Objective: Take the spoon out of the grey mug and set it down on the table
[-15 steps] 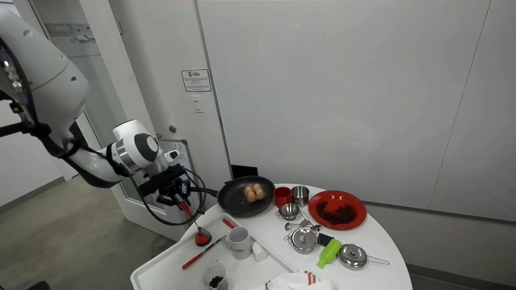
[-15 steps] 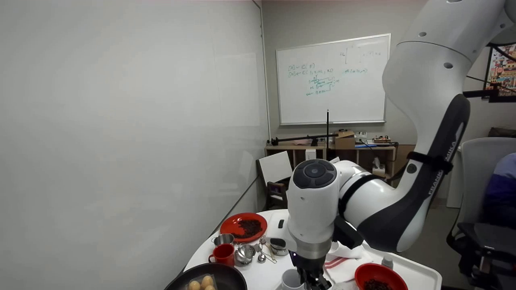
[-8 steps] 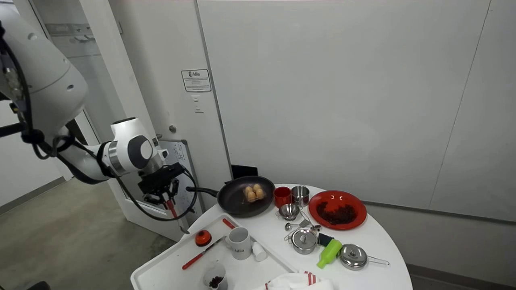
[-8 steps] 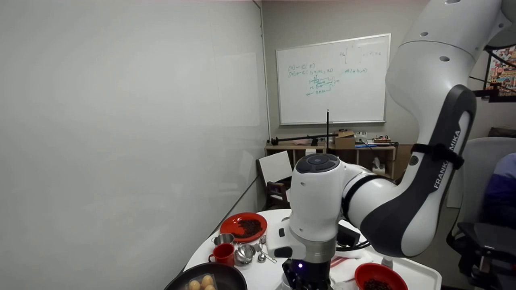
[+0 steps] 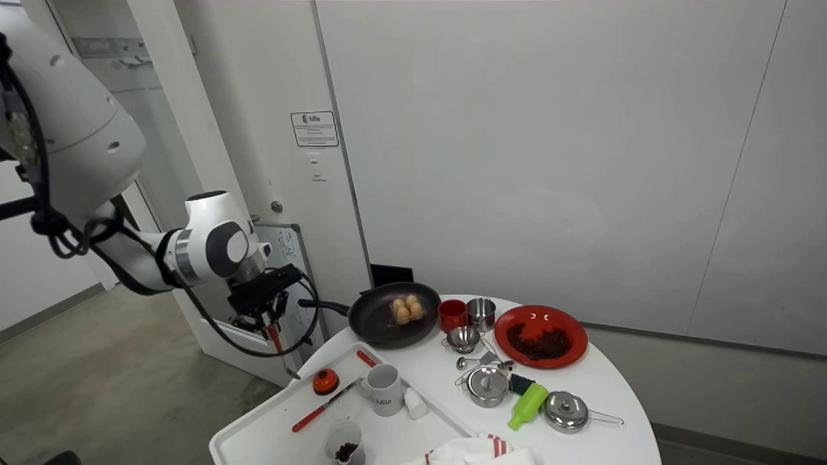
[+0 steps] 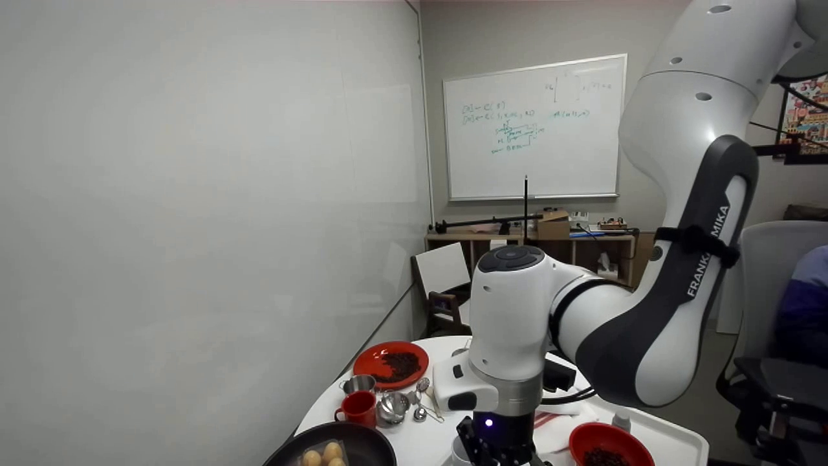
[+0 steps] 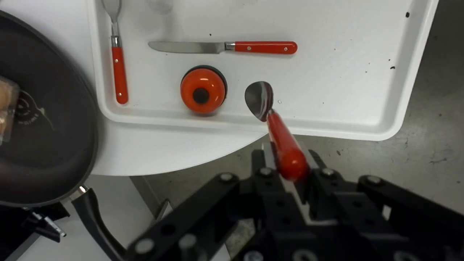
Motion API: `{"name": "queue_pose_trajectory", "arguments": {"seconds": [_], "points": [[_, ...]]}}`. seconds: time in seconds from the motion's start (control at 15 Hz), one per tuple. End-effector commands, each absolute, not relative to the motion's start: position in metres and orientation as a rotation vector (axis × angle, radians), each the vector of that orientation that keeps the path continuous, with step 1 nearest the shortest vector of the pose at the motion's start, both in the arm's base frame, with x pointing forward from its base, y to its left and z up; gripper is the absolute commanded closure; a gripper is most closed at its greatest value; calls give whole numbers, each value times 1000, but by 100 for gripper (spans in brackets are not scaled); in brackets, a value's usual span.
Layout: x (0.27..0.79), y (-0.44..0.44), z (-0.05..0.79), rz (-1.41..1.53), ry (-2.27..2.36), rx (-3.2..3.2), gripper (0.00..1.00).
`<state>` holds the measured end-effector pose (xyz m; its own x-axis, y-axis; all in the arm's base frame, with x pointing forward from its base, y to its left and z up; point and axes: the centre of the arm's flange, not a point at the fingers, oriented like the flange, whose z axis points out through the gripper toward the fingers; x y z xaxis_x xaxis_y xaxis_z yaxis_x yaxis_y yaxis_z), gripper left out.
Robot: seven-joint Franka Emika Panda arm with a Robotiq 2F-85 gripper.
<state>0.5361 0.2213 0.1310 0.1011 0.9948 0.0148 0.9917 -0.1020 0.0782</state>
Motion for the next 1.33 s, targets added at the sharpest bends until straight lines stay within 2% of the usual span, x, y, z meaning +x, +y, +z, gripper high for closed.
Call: {"name": "queue_pose_trajectory", "arguments": {"seconds": [0.0,0.6,1.27], "points": [[537,222,123,136,1994,2357,92],[533,218,115,336,1975,2170,92],[526,208,95,301,1838,2096,92]]}}
